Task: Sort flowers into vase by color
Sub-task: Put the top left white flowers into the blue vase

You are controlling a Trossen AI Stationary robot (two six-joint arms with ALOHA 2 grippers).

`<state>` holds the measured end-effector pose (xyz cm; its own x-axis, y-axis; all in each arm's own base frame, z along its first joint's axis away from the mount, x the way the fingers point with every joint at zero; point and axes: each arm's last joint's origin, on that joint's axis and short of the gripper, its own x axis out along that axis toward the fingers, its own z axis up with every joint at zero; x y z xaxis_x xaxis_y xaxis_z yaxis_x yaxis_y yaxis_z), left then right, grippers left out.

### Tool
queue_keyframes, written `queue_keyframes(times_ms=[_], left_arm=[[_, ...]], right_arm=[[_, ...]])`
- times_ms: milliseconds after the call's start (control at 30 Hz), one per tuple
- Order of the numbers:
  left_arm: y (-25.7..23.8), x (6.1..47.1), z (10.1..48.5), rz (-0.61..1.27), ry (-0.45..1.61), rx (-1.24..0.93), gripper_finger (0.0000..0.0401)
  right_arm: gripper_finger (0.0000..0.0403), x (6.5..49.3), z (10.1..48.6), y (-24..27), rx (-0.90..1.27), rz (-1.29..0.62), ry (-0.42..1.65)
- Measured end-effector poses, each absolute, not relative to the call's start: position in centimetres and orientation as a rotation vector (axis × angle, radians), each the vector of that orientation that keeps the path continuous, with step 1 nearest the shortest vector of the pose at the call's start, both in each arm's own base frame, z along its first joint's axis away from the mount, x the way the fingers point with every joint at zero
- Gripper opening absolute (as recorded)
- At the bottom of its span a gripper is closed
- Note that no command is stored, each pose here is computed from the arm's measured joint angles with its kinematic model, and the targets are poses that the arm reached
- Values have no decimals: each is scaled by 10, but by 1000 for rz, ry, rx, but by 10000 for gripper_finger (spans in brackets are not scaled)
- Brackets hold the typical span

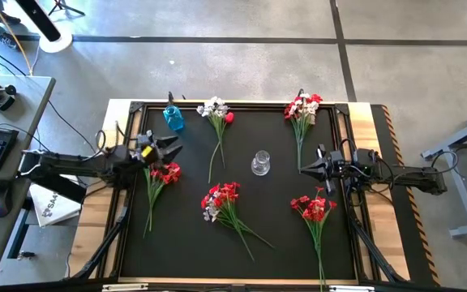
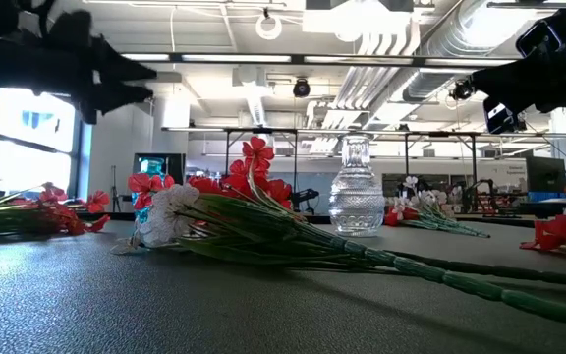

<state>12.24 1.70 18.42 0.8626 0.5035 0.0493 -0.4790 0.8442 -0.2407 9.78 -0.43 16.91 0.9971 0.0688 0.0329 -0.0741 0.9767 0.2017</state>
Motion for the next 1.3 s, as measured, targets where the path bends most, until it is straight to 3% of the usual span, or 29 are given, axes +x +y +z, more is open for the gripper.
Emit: queue_keyframes(times_ms=[500,733,1000,1167,1300], left_arm=[[27,138,161,738,2,-311,211],[26,170,179,574,103,-219,211],[27,236,200,639,439,-156,211],[28,260,196,744,684,-278,211],[34,277,190,791,735,-403,211]], right_arm=[[0,98,169,-4,205,72,-26],[0,98,169,-4,204,72,-26],[0,98,169,-4,204,72,-26],[0,98,169,-4,204,72,-26],[0,98,169,-4,204,72,-26]])
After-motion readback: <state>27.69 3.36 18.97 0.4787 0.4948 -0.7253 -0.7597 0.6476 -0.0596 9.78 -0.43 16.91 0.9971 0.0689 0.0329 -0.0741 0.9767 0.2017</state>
